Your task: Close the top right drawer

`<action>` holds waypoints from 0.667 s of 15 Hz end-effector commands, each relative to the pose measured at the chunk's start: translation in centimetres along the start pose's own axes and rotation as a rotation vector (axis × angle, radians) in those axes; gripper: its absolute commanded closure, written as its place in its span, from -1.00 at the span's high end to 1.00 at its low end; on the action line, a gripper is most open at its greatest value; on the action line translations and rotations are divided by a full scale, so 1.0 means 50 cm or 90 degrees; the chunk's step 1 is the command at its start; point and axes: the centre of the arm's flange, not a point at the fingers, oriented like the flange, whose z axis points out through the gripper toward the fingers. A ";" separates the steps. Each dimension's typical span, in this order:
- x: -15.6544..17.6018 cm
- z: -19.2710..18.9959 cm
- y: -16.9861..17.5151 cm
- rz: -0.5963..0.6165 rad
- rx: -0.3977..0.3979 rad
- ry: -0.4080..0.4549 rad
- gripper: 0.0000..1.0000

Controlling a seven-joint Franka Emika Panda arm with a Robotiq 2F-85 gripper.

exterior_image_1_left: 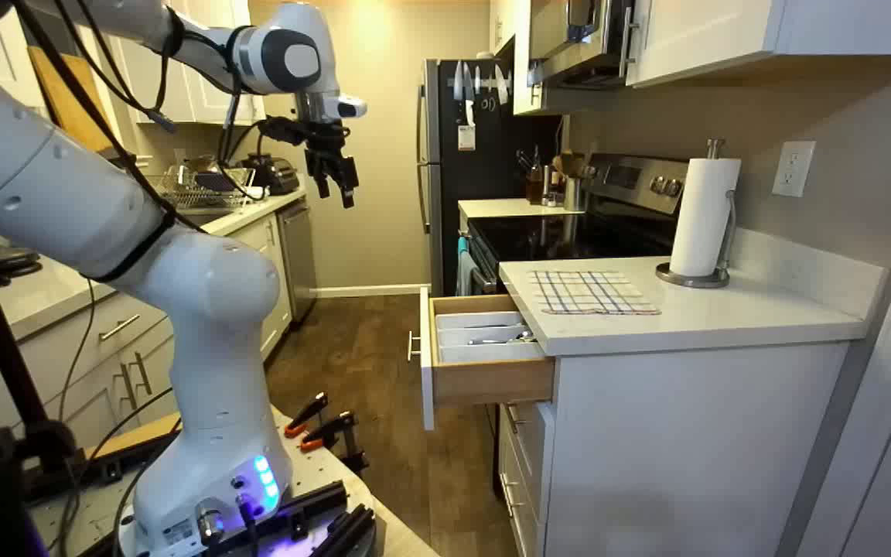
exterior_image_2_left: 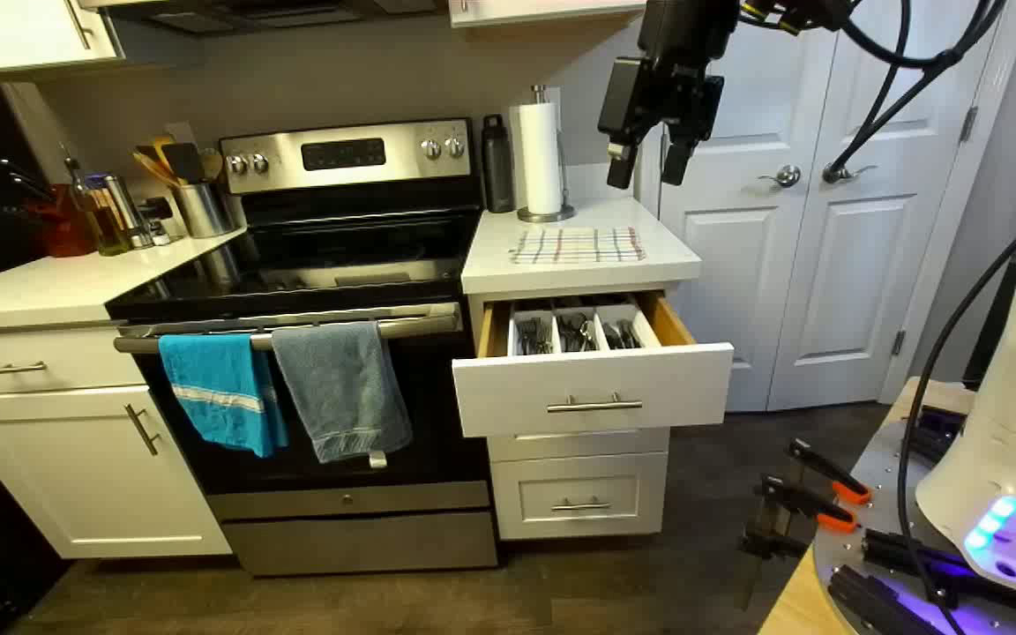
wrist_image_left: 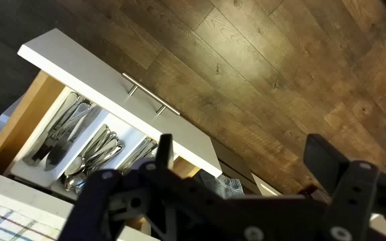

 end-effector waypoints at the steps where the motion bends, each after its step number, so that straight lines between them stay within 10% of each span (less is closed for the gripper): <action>1: 0.000 0.000 0.000 0.000 0.000 0.000 1.00; 10: 0.021 0.011 -0.007 -0.008 0.002 -0.003 1.00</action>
